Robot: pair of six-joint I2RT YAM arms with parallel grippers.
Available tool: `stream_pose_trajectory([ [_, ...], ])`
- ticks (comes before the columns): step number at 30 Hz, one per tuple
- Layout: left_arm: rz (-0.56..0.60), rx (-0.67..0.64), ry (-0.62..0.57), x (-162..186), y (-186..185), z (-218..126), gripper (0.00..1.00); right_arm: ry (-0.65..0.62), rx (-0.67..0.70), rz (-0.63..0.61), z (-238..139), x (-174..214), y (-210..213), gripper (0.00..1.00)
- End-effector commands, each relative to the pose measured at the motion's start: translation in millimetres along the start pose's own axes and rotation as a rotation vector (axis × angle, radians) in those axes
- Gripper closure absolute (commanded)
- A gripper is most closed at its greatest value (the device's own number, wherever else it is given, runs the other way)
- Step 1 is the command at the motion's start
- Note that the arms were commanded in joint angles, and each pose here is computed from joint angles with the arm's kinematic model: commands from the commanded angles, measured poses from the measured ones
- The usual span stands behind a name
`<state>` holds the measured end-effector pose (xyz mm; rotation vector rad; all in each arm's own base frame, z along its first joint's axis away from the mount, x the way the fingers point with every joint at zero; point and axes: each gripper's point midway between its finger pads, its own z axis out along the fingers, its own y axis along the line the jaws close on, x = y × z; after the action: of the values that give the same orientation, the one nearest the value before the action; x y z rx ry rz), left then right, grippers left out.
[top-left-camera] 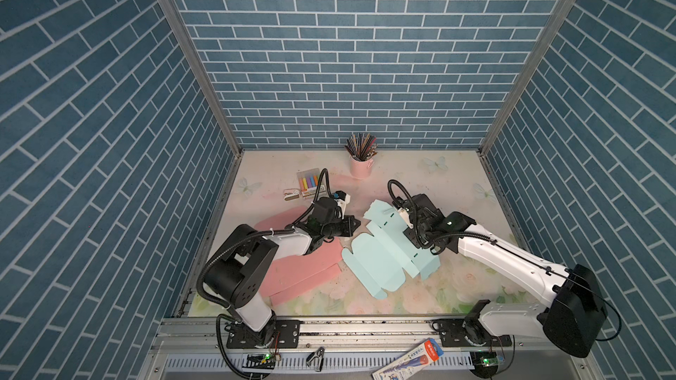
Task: Fold the paper box
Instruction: 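Press the raised side panel upright with the left gripper while the right gripper holds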
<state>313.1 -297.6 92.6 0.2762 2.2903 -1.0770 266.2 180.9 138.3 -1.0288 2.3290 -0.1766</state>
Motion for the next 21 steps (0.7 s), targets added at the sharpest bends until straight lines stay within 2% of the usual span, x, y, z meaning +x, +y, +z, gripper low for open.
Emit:
stream_pose_trajectory([
  [1, 0.026, 0.021, -0.039, -11, -25, 0, 1.0, -0.017, 0.008, -0.025, -6, 1, 0, 1.0],
  [12, 0.067, 0.002, -0.058, -61, -28, 47, 1.0, -0.061, -0.012, -0.055, -15, -2, 13, 1.0],
  [21, 0.058, 0.016, -0.036, -63, -24, 70, 1.0, -0.086, -0.023, -0.069, -17, -5, 17, 1.0],
])
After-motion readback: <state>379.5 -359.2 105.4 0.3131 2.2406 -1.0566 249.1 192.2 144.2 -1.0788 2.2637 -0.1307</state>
